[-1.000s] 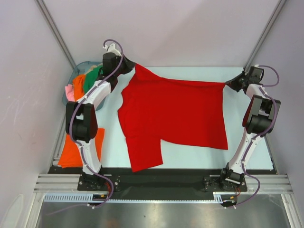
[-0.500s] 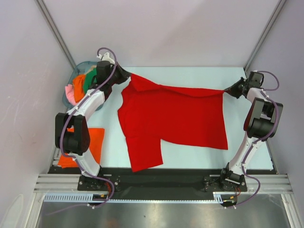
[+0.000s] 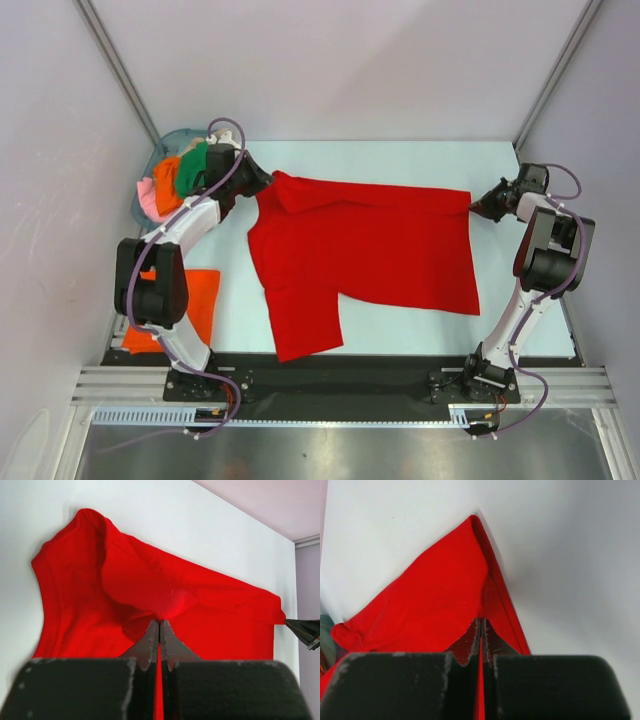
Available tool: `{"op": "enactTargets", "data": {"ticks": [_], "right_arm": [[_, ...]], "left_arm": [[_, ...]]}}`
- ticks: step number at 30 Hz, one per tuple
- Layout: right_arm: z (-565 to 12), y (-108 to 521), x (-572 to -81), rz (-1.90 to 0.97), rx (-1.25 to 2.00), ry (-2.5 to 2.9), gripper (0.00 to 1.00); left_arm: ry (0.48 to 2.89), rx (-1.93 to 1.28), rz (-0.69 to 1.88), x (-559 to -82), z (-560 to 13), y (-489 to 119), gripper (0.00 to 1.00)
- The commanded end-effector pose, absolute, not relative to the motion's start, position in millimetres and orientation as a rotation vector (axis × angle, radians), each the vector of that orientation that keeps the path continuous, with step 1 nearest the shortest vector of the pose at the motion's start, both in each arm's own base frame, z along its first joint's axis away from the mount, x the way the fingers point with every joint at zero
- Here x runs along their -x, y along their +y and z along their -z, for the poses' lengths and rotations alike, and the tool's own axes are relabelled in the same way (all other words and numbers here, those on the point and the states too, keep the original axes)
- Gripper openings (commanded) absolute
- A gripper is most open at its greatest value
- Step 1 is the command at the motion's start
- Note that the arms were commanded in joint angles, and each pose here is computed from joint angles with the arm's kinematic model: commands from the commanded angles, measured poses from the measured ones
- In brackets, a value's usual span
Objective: Fold and stack the t-shirts
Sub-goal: Fold the tshirt
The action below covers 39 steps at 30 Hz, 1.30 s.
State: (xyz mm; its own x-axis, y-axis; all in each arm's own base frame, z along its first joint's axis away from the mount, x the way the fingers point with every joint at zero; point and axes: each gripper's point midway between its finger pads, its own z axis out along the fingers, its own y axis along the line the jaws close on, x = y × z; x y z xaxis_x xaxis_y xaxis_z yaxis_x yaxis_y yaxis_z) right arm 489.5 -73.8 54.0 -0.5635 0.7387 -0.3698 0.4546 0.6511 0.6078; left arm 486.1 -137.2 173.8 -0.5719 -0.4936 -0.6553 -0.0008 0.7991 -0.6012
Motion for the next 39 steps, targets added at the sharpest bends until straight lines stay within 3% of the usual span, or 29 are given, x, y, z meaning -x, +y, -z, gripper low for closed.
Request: {"op": "enactTargets", "data": {"ticks": [1, 10, 39], "right_arm": [[-65.6, -78.5, -488.8, -0.579, -0.888, 2.234, 0.00], [-75.0, -87.1, -487.1, -0.539, -0.886, 2.212, 0.00], [-32.5, -87.2, -470.0, -0.498, -0.946, 2.291, 0.00]], "left_arm": [[2.042, 0.383, 0.707, -478.9, -199.5, -130.9, 0.00], [2.014, 0.408, 0.675, -477.9, -214.3, -119.2, 0.00], [2.162, 0.469, 0.628, -474.4, -156.4, -113.4, 0.00]]}}
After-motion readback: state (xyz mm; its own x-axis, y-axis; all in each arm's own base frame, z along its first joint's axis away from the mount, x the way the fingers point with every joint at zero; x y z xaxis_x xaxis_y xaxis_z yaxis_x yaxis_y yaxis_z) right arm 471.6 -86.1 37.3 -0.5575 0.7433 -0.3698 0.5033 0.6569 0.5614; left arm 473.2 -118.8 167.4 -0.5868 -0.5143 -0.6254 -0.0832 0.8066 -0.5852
